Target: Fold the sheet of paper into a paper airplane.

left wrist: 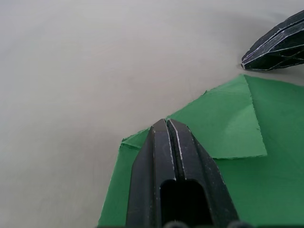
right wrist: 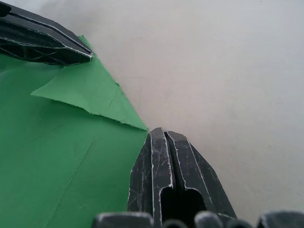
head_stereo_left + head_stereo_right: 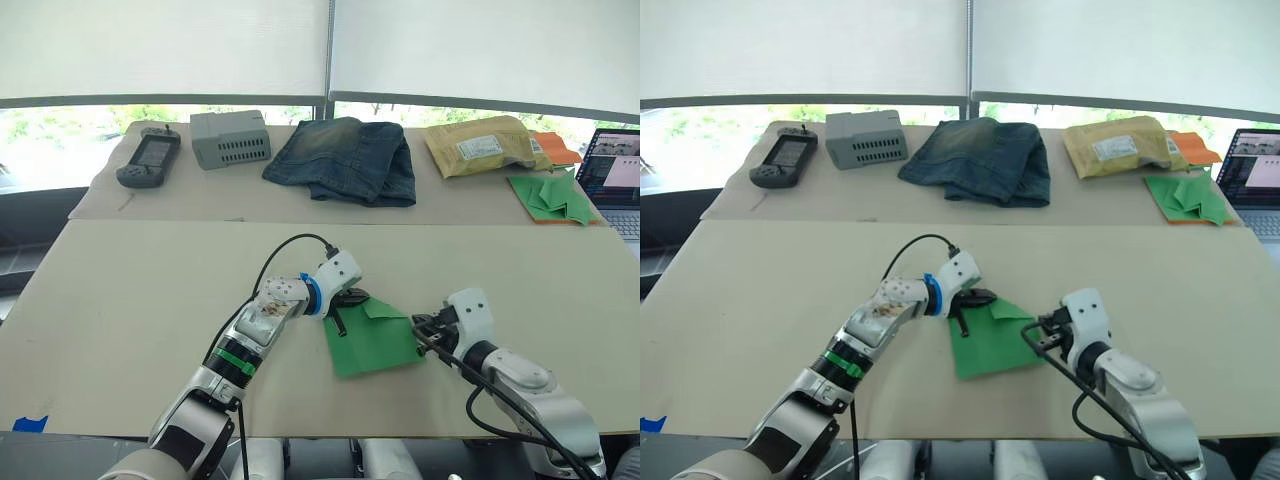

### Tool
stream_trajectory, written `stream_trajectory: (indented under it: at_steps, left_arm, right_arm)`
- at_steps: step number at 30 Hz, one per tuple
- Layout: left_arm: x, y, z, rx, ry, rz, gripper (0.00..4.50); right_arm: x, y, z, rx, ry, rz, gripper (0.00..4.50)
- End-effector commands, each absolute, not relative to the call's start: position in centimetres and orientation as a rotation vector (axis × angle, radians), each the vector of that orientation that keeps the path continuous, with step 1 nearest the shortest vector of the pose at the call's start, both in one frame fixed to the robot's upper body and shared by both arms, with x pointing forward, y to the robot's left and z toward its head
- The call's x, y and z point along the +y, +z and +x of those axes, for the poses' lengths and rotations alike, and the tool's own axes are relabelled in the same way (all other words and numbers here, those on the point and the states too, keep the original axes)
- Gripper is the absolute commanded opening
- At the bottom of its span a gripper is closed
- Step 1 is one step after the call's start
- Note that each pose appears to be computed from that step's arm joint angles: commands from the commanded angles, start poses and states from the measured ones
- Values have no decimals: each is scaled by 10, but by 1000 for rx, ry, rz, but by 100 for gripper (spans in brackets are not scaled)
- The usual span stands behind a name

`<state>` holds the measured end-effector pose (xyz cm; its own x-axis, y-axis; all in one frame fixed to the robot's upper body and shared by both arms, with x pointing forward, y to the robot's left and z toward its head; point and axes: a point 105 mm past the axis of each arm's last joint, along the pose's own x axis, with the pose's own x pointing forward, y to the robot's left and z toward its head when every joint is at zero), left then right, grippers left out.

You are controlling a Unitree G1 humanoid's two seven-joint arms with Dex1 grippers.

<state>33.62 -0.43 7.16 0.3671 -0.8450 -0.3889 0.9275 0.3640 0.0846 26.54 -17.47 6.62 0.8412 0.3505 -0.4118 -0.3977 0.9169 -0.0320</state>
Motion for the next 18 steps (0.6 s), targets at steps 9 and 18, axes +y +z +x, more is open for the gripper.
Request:
stream_trajectory:
  at_steps: [9,18]
  left_arm:
    - [-1,68,335,316,-1163,322,0]
    - [21,107,339,313,-1082,240,0]
  right_arm:
    - [-127,95,279,243,659,-195,2]
    - [-112,59,283,389,711,-244,2]
